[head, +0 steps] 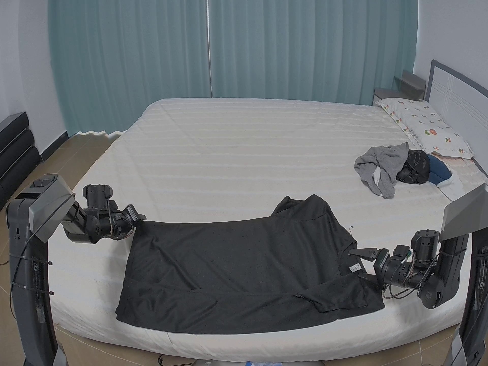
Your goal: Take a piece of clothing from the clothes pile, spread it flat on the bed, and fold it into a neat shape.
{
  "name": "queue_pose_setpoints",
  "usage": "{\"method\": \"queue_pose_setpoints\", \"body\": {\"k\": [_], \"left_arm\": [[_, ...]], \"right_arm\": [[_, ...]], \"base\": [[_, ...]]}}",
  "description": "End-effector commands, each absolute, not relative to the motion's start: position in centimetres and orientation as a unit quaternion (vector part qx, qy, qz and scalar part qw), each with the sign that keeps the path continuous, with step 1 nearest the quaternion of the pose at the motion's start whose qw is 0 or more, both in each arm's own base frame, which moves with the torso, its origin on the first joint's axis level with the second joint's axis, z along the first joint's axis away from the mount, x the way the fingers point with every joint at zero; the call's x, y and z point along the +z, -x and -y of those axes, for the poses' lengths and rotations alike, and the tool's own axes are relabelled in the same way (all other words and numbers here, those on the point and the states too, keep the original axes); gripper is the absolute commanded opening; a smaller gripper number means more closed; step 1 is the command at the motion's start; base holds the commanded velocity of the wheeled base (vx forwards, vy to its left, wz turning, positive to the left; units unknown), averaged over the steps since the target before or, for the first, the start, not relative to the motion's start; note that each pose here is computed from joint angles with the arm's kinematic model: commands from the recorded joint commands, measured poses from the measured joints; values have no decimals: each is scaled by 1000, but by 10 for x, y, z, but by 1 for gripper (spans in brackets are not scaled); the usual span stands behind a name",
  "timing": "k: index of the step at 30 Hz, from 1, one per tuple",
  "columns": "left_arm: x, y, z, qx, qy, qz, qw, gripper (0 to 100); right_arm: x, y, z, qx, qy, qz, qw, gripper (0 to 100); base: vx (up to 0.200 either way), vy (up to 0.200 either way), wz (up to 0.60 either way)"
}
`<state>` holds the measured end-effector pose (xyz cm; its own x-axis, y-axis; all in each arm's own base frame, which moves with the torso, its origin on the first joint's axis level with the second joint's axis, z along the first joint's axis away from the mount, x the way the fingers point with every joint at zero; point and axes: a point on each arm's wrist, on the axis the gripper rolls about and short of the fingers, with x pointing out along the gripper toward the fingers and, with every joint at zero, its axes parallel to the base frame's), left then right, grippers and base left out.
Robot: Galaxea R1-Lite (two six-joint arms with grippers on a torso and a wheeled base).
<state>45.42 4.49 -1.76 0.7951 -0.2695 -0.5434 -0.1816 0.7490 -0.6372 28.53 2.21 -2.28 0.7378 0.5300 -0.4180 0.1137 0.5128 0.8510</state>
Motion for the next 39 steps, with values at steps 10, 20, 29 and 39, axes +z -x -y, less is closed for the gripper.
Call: {"method": "queue_pose_setpoints", "body": {"k": [10, 20, 29, 39], "left_arm": [[-3, -453, -49, 25, 408, -275, 870, 0], [-1, -451, -46, 24, 416, -277, 866, 0], [-2, -450, -46, 24, 425, -280, 861, 0], [-4, -449, -45, 24, 425, -283, 860, 0]], "right_arm": [[-7, -307, -36, 168, -460, -303, 818, 100], [35, -399, -45, 178, -417, -273, 849, 100], [-1, -462, -68, 125, -297, -293, 900, 100], [-40, -495, -75, 123, -264, -270, 918, 100]], "base": [[0, 0, 0], [0, 0, 0], [0, 0, 0], [0, 0, 0]]}}
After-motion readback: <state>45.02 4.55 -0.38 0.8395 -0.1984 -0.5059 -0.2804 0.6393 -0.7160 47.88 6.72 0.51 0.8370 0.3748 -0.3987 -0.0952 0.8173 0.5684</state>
